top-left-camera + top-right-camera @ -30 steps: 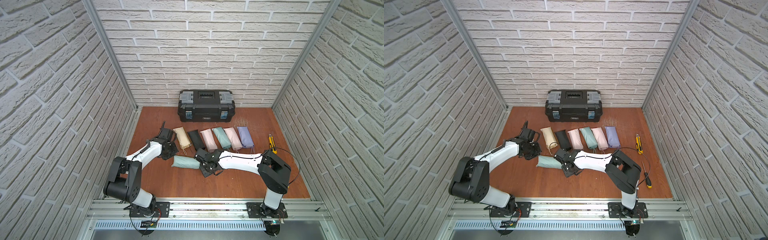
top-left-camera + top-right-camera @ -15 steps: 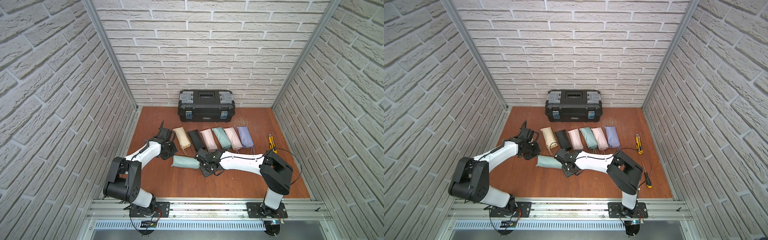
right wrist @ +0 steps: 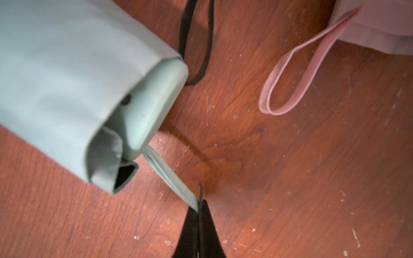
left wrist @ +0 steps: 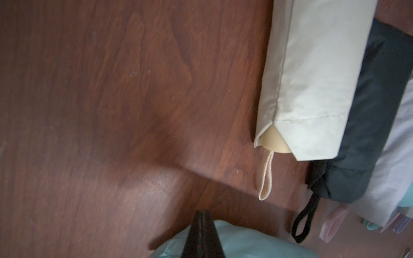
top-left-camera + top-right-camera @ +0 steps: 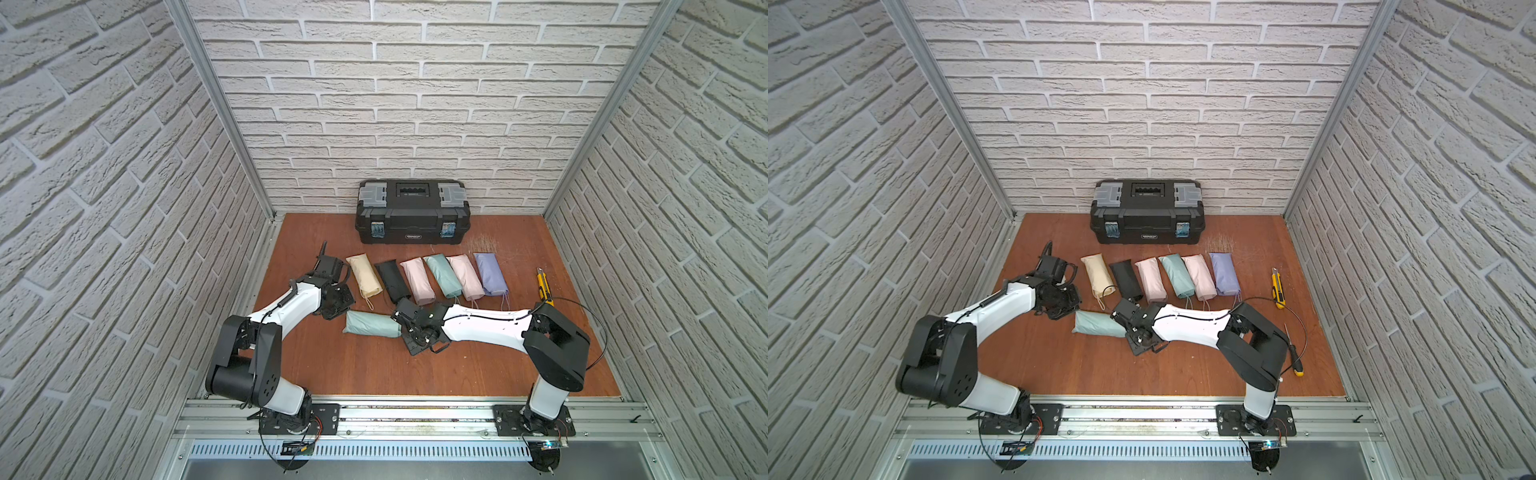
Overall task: Take umbrellas out of sleeves
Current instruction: Take out the umbrella from the umbrella sleeve.
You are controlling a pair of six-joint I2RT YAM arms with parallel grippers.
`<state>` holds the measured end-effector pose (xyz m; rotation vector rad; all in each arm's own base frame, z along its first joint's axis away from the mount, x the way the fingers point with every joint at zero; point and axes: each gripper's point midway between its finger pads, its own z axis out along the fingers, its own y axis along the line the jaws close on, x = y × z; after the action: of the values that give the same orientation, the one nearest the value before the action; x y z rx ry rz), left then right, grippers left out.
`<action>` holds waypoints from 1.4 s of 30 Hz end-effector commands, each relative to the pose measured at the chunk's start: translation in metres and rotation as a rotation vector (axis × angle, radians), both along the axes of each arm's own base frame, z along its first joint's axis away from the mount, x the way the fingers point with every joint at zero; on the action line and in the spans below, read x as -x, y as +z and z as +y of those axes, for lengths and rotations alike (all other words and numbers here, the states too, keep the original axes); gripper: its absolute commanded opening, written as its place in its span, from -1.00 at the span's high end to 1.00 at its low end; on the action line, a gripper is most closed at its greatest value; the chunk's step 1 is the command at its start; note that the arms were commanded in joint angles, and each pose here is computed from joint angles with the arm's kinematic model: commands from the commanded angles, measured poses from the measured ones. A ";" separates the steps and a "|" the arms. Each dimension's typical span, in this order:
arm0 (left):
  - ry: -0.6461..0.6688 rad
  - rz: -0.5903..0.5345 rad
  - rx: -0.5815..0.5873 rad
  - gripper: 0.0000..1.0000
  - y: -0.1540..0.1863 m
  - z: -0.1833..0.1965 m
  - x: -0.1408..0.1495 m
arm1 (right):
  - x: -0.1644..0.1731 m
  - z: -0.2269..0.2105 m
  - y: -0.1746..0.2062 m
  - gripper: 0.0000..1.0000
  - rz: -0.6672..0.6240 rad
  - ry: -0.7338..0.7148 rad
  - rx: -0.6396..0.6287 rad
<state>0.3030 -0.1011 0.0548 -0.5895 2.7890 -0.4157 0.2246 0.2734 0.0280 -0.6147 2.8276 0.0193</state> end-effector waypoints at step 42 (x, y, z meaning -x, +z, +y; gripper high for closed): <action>0.036 -0.055 -0.047 1.00 0.011 0.020 -0.012 | 0.019 -0.046 -0.006 0.94 0.013 -0.055 0.105</action>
<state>0.3015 -0.1000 0.0550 -0.5969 2.7989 -0.4404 0.2186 0.2625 0.0244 -0.5711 2.8166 0.0349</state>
